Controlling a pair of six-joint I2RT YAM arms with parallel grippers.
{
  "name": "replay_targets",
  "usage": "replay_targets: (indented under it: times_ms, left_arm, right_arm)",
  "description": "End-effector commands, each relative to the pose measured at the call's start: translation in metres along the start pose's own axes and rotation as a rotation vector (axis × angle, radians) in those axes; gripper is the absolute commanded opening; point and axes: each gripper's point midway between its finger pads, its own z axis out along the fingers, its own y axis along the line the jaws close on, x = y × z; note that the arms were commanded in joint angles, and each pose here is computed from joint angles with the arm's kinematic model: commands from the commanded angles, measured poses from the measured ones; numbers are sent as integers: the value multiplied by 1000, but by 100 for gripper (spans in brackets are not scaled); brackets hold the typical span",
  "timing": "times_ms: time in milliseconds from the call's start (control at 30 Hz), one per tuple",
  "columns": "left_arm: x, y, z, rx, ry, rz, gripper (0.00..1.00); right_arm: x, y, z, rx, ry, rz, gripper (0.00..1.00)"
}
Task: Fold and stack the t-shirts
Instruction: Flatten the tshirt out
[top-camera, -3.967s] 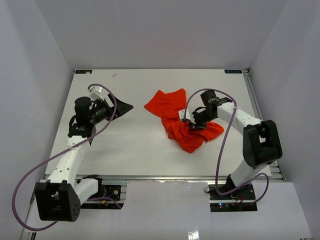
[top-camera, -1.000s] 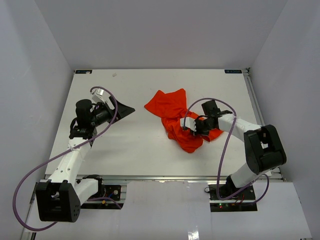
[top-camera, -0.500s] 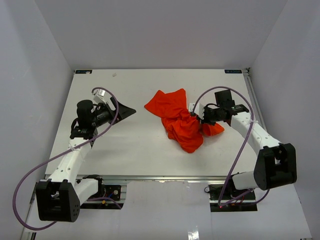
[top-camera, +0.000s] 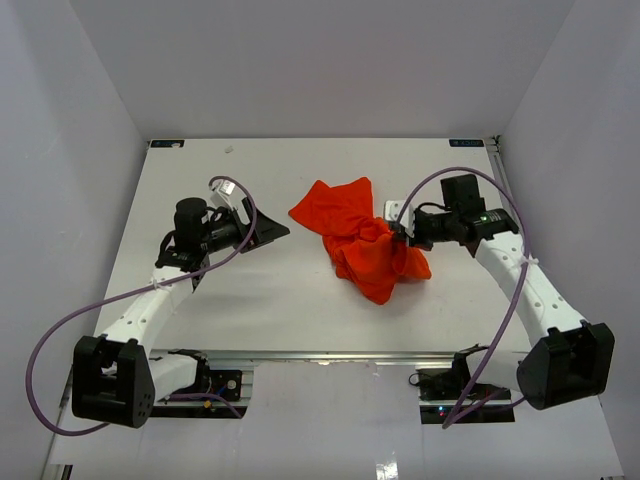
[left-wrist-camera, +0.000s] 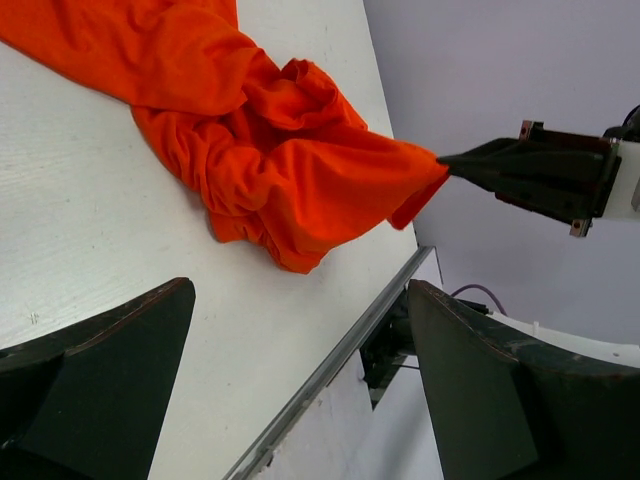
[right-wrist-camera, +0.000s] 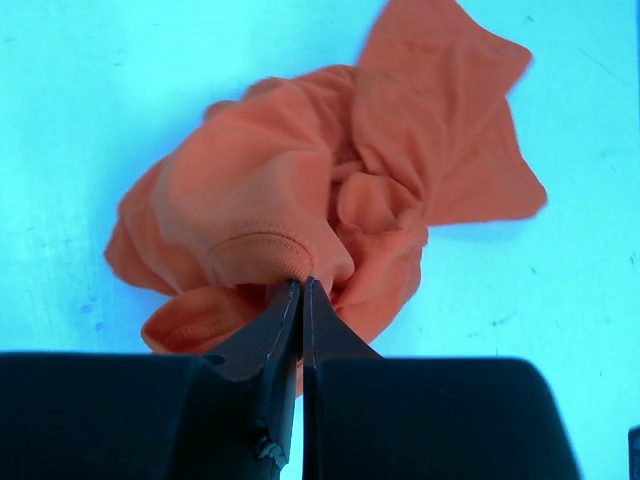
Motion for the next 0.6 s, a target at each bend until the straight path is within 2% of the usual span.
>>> replay_targets:
  times_ms: [0,233,300,333,367,467,567]
  left_arm:
    - [-11,-17,-1,46,-25,63,98]
    - [-8,-17,-1,51,-8,65,98]
    - [-9,-17,-1,48,-4,65,98]
    - [-8,-18,-1,48,0,67,98]
    - [-9,-18,-1,47,2,64,98]
    - [-10,-18,-1,41,6,66,98]
    - [-11,-20,-2,32,7,62,98]
  right_arm:
    - [-18,46,1,-161,-54,-101,6]
    - [-7,125,32,-378,-14,-157,9]
    - [-5,134,41,-395,-16,-175,17]
    - [-6,142,46,-422,-19,-189,24]
    - [-7,143,50,-426,-25,-198,40]
    - [-18,140,54,-433,-46,-168,49]
    - [-40,111,49,-341,-69,-138,53]
